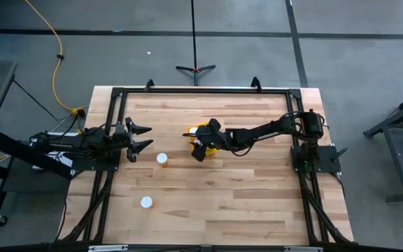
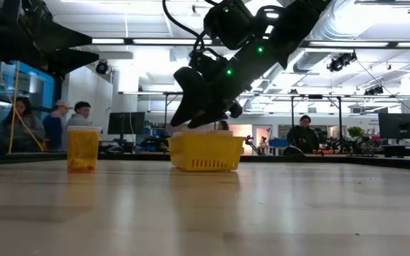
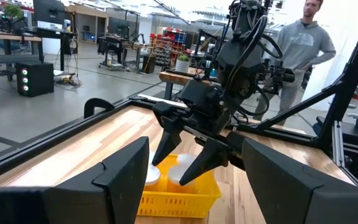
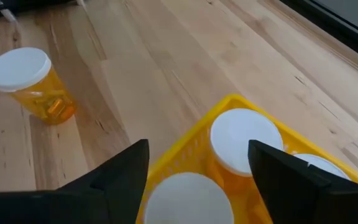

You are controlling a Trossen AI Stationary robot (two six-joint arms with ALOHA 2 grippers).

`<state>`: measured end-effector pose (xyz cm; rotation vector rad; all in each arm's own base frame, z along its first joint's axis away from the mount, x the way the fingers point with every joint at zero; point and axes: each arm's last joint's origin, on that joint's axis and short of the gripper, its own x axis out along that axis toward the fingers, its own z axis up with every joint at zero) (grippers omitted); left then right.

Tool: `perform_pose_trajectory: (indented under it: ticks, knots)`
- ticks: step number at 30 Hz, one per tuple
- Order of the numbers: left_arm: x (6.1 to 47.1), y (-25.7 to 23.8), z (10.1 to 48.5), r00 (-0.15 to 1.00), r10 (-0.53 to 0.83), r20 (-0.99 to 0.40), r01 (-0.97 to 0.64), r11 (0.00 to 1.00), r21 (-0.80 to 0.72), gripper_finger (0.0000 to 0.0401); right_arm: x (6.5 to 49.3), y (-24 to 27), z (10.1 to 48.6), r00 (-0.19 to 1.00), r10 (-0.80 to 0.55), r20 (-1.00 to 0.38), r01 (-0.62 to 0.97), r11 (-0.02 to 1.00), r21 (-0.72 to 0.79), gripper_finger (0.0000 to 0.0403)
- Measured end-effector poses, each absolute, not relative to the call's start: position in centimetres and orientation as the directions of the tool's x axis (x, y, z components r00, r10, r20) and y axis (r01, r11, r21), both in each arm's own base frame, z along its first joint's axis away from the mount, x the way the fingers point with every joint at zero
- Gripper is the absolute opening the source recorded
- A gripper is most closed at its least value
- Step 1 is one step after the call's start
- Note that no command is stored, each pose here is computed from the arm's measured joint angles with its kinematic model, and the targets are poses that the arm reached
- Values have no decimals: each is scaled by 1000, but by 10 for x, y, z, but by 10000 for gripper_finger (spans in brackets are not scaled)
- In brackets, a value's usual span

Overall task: Pick and place pill bottles into a basket
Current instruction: Put the orange pill bottle into the yellow bin

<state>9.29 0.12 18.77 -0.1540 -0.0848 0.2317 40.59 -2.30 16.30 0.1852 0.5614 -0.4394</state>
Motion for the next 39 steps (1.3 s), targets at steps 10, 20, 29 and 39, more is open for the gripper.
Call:
perform_pose_trajectory:
  ticks: [10,20,29,39]
  knots:
    - [93,1,188,970,235,66,-222,962,-161,292,406,-23,179,802,-340,-490,402,915,24,271]
    - [93,1,185,971,235,43,-224,958,-179,292,379,48,237,872,-242,-425,223,970,-95,266]
    - [93,1,186,971,235,46,-221,954,-202,292,309,105,236,914,-100,-393,91,995,-42,239]
    - [93,1,186,971,235,48,-221,954,-203,292,206,69,175,955,-111,-276,135,989,68,194]
